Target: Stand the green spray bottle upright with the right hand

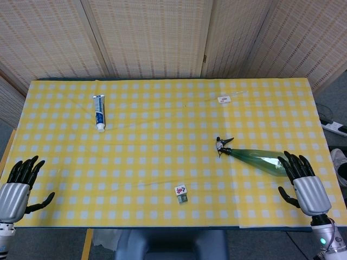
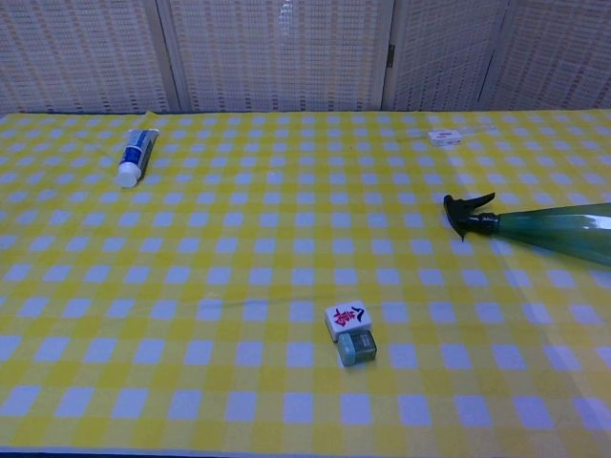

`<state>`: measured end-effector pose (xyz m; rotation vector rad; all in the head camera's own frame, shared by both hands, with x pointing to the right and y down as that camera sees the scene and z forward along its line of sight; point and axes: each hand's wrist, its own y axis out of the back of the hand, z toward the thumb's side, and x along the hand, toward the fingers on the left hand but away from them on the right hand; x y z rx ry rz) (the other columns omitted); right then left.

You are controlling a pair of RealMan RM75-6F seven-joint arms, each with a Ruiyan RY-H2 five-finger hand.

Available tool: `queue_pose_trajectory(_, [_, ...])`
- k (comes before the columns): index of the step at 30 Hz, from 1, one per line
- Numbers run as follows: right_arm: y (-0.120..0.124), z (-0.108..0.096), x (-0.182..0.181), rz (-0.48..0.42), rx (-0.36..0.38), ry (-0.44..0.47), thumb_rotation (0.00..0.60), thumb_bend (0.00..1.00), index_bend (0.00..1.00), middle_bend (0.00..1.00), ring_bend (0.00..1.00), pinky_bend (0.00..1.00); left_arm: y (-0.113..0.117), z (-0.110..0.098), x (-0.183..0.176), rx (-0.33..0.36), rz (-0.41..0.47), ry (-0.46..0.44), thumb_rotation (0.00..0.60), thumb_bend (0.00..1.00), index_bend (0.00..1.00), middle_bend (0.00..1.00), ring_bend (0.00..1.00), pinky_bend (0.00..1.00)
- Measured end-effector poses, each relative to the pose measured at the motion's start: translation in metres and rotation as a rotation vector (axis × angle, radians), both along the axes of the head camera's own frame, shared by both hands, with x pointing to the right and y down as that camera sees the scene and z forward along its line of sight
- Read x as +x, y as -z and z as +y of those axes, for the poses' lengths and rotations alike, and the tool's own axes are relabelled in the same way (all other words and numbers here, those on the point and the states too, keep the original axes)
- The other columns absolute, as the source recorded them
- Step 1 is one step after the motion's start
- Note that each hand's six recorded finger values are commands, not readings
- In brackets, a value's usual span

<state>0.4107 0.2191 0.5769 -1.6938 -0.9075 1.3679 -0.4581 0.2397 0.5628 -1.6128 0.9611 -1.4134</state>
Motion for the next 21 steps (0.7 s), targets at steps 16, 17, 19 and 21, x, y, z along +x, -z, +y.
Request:
queue_pose_trajectory(16, [-0.031, -0.039, -0.013, 0.096, -0.153, 0.014, 0.600, 0.38, 0.00, 0.00, 0.01, 0.00, 0.008, 0.000, 0.001, -0.011, 0.077, 0.012, 0.391, 0.34, 0.00, 0.03, 0.00, 0.00])
queue_pose_trajectory(17, [-0.033, -0.044, -0.016, 0.115, -0.165, 0.014, 0.600, 0.38, 0.00, 0.00, 0.02, 0.00, 0.009, 0.000, 0.001, -0.010, 0.081, 0.010, 0.391, 0.34, 0.00, 0.03, 0.00, 0.00])
queue_pose_trajectory(19, [-0.036, -0.051, -0.021, 0.149, -0.184, 0.018, 0.600, 0.38, 0.00, 0.00, 0.02, 0.00, 0.012, 0.001, 0.001, -0.008, 0.090, 0.010, 0.392, 0.34, 0.00, 0.03, 0.00, 0.00])
queue_pose_trajectory(21, [-0.042, -0.059, -0.025, 0.188, -0.213, 0.018, 0.600, 0.38, 0.00, 0.00, 0.02, 0.00, 0.013, 0.001, 0.001, -0.010, 0.100, 0.014, 0.391, 0.34, 0.00, 0.03, 0.00, 0.00])
